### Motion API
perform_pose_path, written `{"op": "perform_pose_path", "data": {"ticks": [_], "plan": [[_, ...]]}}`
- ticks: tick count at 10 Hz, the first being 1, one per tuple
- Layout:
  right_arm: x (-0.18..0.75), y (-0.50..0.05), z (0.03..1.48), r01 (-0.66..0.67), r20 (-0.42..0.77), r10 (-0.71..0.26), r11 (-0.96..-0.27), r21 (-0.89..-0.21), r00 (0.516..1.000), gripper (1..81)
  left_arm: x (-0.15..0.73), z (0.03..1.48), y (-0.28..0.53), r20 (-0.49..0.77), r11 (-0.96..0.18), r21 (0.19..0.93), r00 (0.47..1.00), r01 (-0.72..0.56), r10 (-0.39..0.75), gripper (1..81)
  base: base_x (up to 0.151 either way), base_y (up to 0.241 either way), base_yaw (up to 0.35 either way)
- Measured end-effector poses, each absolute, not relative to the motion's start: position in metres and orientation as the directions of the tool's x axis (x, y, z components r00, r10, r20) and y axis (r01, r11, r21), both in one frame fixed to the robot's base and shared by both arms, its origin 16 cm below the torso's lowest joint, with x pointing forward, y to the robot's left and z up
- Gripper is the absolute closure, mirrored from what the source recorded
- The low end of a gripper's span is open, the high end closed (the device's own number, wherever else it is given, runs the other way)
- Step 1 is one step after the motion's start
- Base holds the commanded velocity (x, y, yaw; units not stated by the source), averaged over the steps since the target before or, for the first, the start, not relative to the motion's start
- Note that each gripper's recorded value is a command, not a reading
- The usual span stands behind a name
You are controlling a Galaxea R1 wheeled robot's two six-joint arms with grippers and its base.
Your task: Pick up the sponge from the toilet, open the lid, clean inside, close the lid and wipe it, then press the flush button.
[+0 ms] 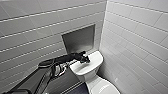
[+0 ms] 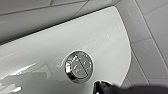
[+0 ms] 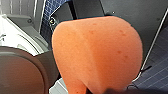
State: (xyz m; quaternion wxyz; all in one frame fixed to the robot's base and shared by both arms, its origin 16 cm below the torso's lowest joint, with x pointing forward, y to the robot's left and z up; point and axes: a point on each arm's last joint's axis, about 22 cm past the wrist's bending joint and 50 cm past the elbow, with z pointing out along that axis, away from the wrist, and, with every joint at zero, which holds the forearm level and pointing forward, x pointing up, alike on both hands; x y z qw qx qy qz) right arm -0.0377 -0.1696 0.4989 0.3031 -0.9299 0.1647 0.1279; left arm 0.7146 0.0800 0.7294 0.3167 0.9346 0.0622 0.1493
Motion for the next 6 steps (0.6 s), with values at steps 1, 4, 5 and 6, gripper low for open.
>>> {"op": "perform_pose_path", "data": {"ticks": [1,4,5,6], "plan": [[-0.037,-0.170,0.499,-0.386,-0.337,-0.231,-0.761,-0.521,0.913,81.1,0.721,0.733,0.081,0.251,-0.791,0.611,0.943,0.018,0.216,81.1,0.000,0.000,0.000],[-0.036,-0.170,0.497,-0.385,-0.332,-0.235,-0.762,-0.521,0.914,81.1,0.728,0.730,0.079,0.270,-0.802,0.597,0.935,0.024,0.228,81.1,0.000,0.000,0.000],[-0.039,-0.169,0.497,-0.389,-0.337,-0.237,-0.762,-0.517,0.911,81.1,0.732,0.725,0.077,0.279,-0.811,0.585,0.932,0.025,0.230,81.1,0.000,0.000,0.000],[-0.044,-0.166,0.497,-0.396,-0.350,-0.235,-0.760,-0.515,0.907,81.1,0.736,0.717,0.075,0.284,-0.819,0.573,0.930,0.029,0.231,81.1,0.000,0.000,0.000]]}}
